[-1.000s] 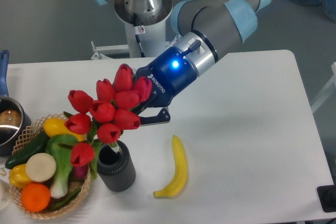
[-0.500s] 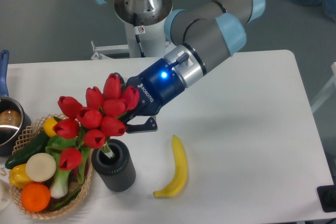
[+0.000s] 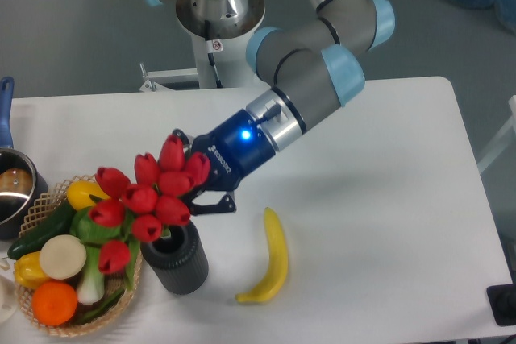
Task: Insert the flowers into the vase
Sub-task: 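Lower the tulip stems down into the dark grey vase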
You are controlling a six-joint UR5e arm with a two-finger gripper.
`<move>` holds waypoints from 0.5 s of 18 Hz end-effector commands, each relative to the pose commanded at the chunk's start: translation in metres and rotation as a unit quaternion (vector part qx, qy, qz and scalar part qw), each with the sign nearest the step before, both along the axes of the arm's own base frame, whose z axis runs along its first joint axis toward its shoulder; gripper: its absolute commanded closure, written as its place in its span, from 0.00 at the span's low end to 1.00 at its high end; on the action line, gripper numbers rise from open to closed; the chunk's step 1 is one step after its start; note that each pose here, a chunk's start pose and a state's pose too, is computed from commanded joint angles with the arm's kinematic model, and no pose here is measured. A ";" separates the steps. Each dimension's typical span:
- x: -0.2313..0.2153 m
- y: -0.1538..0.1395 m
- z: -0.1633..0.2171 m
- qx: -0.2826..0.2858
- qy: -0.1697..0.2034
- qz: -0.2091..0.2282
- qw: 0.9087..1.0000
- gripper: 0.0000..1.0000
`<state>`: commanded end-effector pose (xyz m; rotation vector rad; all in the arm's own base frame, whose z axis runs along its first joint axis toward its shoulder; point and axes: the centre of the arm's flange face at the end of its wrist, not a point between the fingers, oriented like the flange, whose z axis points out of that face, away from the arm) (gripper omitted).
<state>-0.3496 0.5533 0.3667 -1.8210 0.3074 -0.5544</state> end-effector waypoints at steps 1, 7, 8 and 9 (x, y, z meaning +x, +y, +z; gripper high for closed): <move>0.000 0.001 -0.009 -0.001 0.002 -0.003 1.000 0.84; 0.009 -0.006 -0.054 -0.028 0.009 -0.006 1.000 0.79; 0.010 -0.008 -0.060 -0.035 0.013 -0.005 0.999 0.77; 0.011 -0.009 -0.066 -0.043 0.017 -0.004 0.999 0.73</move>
